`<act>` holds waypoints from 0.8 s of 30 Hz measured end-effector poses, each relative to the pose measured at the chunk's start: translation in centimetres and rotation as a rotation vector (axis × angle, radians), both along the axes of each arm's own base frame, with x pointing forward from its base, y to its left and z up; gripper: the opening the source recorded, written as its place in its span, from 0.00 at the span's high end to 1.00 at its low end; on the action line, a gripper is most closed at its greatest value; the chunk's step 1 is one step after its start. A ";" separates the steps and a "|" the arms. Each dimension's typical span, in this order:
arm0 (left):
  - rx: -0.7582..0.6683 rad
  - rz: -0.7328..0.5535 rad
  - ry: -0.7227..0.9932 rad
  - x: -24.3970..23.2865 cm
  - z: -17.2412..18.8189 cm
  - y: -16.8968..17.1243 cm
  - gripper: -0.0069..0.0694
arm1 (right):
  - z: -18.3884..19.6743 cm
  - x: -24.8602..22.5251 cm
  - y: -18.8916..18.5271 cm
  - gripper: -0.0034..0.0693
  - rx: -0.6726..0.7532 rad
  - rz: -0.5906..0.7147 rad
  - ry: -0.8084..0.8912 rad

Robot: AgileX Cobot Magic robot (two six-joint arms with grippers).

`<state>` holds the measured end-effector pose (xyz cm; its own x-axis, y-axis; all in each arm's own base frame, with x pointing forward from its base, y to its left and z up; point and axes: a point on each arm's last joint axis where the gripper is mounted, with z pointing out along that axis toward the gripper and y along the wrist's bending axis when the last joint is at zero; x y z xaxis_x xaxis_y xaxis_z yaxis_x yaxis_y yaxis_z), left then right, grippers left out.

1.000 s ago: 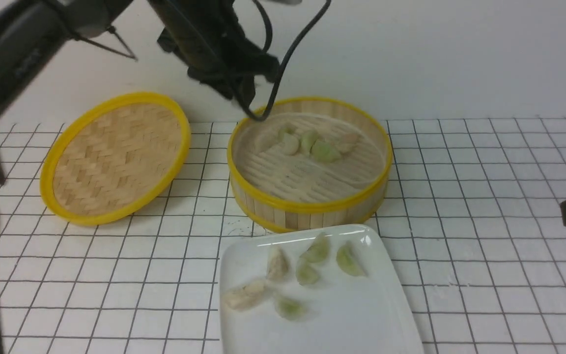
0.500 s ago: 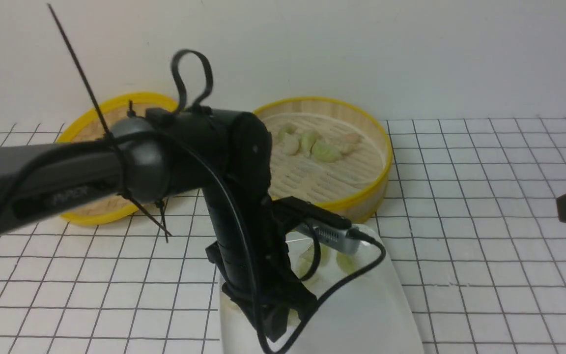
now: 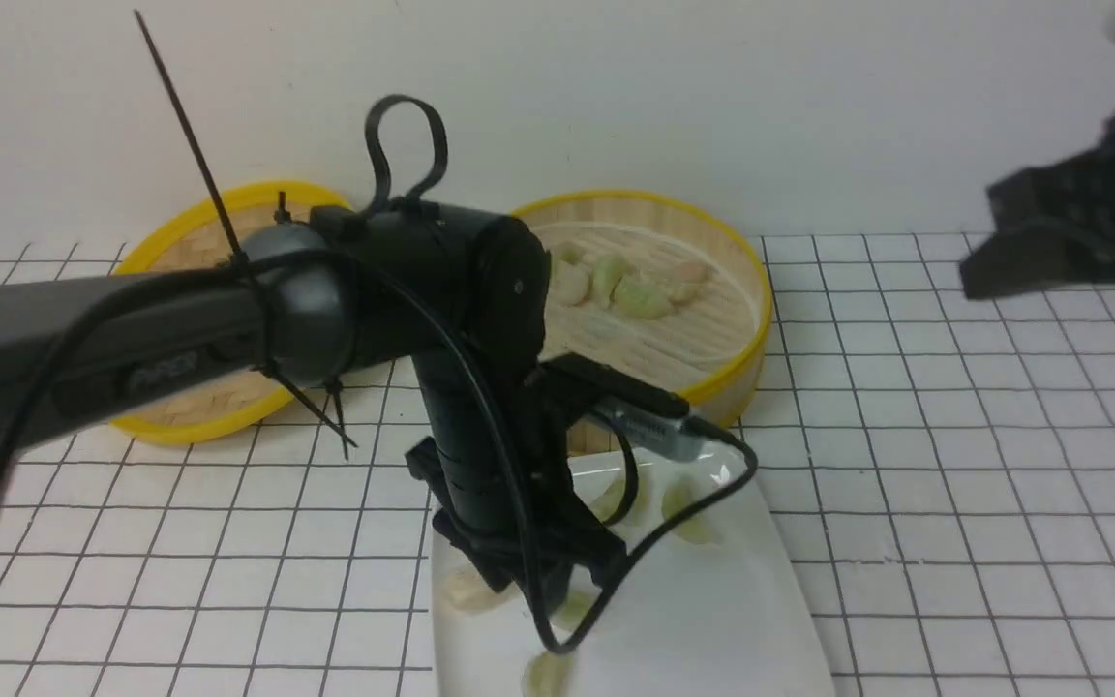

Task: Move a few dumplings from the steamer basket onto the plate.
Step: Use the left arm to put the dumpling into the plate, then use the right arm to grab a dumpling from inside the steamer

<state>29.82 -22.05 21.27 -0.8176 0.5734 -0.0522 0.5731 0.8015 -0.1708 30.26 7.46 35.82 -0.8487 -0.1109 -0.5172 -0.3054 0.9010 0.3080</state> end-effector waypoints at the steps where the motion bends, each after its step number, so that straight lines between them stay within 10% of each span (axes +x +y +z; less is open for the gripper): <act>1: -0.002 0.033 -0.032 0.2 1.0 0.7 0.76 | 0.1 1.3 0.9 0.97 -0.012 0.022 -0.023; 14: -0.138 0.237 -0.325 -7.4 13.7 9.4 0.92 | -9.1 17.2 9.1 0.69 -0.116 0.145 -0.065; 24: -0.179 0.294 -0.362 -12.2 14.8 11.9 0.92 | -15.8 22.1 10.6 0.40 -0.202 0.161 -0.115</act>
